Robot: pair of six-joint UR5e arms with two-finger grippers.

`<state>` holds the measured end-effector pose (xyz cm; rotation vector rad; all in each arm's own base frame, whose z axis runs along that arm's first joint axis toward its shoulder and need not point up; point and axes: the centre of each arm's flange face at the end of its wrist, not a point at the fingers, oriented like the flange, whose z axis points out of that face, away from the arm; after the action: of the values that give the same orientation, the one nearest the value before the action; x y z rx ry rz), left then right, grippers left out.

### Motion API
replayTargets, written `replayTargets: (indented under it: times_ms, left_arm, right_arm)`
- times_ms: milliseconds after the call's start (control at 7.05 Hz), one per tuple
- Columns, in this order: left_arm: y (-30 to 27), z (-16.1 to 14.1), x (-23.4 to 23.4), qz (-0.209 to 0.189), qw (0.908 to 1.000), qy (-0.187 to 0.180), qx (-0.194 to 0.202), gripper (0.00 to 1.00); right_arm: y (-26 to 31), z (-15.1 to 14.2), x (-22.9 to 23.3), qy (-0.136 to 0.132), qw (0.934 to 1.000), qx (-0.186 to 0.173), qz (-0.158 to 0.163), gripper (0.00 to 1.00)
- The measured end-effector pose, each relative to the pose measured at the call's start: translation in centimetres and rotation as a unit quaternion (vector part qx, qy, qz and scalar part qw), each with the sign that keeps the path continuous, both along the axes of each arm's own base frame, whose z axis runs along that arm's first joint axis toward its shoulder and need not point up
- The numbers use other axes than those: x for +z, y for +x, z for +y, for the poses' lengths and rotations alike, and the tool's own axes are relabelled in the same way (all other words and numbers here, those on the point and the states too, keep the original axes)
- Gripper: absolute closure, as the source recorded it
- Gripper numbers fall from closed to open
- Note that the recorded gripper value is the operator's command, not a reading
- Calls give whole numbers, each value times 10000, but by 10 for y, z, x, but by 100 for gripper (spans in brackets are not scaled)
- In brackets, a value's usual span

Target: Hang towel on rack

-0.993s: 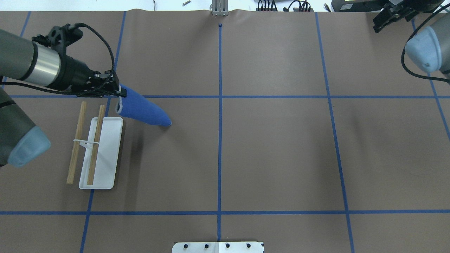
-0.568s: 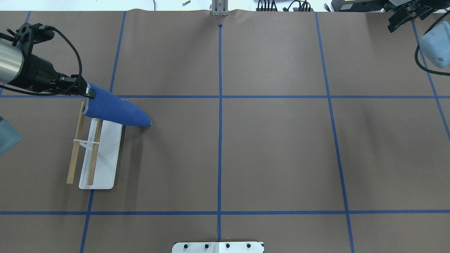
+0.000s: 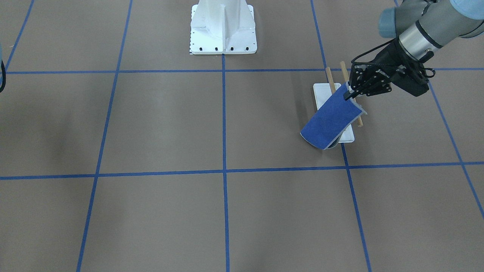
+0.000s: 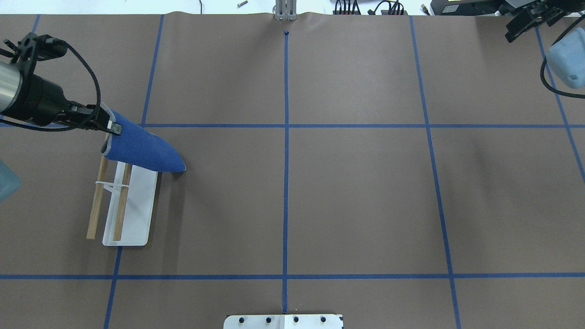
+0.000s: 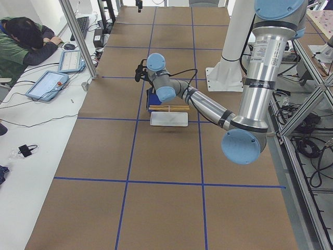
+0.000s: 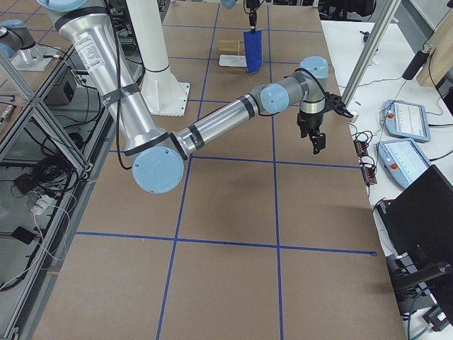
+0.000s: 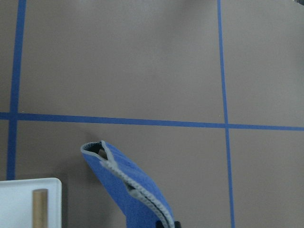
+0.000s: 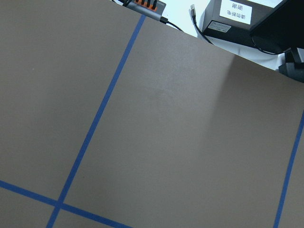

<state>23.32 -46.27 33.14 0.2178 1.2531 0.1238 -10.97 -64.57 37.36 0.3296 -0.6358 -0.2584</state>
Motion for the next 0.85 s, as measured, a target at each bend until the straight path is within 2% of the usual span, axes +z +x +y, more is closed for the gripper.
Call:
replayTargets:
  times_ms: [426, 851]
  left_arm:
    - [-22, 14, 31, -37, 9985, 308, 458, 100]
    - [-68, -8, 106, -359, 9952, 718, 562, 100]
  right_arm:
    - [33, -7, 38, -162, 9997, -198, -40, 0]
    - [51, -2, 73, -185, 9988, -447, -5, 0]
